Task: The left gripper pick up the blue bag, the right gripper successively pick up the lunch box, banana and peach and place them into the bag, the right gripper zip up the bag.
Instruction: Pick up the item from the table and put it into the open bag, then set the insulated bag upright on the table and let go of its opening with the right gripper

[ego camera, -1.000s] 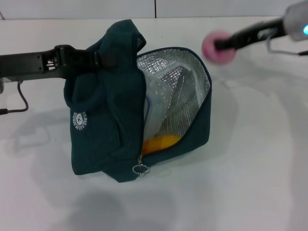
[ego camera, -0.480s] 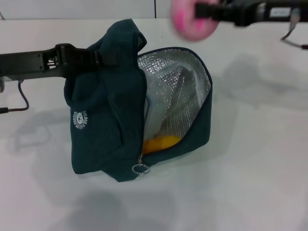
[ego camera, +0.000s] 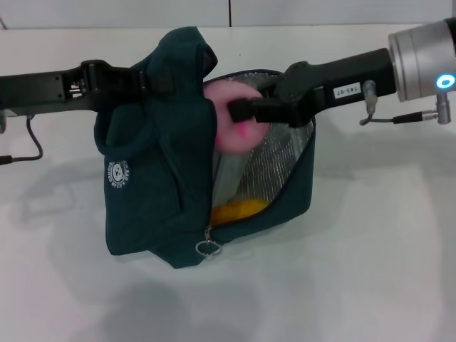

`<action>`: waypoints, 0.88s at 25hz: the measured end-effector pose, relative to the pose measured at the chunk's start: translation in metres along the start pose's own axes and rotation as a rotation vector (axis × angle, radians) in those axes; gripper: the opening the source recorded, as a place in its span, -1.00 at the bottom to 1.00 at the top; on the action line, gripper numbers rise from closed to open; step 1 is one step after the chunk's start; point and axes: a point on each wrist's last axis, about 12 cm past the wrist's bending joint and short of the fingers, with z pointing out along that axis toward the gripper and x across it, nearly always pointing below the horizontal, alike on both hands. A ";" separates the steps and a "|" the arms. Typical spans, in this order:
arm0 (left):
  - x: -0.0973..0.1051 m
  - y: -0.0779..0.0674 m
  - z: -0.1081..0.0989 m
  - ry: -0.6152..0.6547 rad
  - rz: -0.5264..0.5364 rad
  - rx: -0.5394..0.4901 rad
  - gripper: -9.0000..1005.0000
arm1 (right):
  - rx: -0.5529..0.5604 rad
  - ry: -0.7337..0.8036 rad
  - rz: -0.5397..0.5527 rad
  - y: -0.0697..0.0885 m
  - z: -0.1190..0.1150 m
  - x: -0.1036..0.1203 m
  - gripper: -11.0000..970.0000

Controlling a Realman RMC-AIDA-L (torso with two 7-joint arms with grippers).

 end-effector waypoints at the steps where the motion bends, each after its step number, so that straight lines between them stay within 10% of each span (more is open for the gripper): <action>1: 0.000 0.000 0.000 0.000 0.000 0.000 -0.91 | 0.001 0.008 -0.006 0.000 0.001 0.000 -0.75; 6: 0.000 0.000 0.000 -0.003 0.000 -0.001 -0.91 | 0.007 0.019 -0.026 -0.001 0.002 -0.003 -0.85; 22: 0.000 0.000 -0.002 -0.010 0.001 -0.004 -0.91 | 0.055 -0.060 -0.012 -0.006 -0.017 -0.001 0.48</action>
